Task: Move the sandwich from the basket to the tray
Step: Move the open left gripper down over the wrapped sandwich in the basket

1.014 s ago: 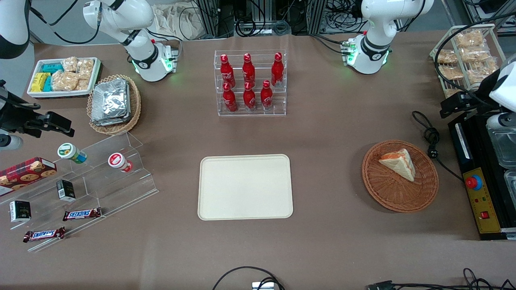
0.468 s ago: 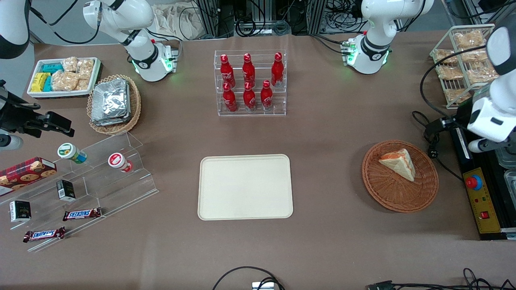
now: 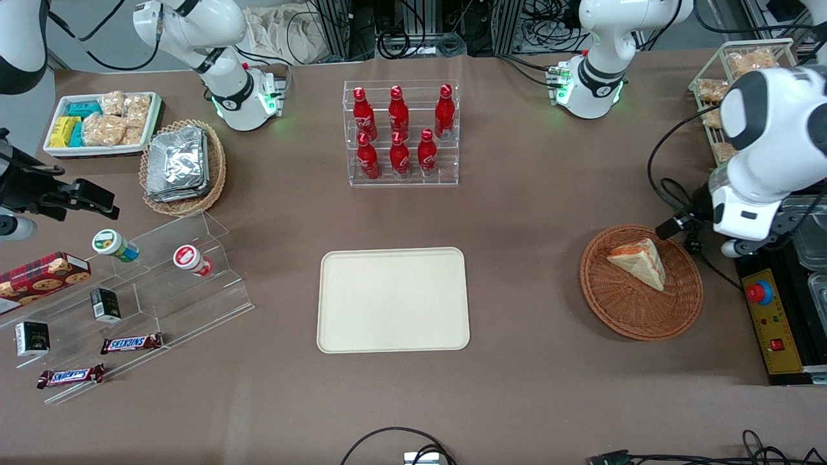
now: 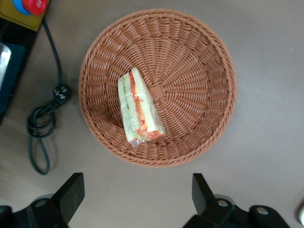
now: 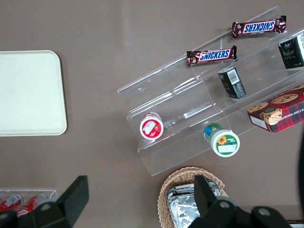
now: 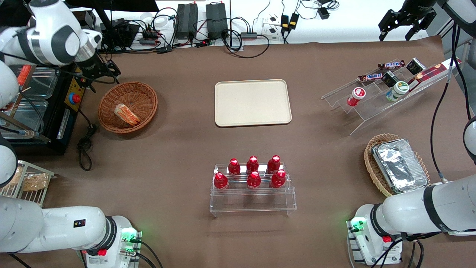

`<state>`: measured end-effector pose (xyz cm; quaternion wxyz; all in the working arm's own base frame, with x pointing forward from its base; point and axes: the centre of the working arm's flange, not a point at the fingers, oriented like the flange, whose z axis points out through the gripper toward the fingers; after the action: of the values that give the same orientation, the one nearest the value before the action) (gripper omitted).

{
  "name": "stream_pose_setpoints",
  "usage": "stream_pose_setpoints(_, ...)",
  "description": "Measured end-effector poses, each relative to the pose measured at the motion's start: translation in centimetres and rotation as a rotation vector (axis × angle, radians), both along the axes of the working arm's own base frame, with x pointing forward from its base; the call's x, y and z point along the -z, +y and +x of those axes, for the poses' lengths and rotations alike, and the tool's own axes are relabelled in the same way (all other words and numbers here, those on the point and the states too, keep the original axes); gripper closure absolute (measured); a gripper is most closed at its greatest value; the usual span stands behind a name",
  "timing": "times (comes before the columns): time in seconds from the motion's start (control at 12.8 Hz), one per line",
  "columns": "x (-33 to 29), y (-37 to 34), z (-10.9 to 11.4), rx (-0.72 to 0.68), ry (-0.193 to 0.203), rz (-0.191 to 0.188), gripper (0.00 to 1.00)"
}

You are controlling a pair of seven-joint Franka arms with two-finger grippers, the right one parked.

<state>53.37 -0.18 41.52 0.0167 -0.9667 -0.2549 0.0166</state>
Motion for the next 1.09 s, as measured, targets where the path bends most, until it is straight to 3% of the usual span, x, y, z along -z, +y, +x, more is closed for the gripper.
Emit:
stream_pose_setpoints(0.39, 5.1, 2.3, -1.9, -0.084, -0.045, 0.000, 0.00)
stream_pose_setpoints(0.78, 7.1, 2.0, -2.2, -0.201, -0.084, -0.004, 0.00)
stream_pose_setpoints(1.09, 9.4, 2.0, -1.9, -0.251, -0.083, -0.008, 0.00)
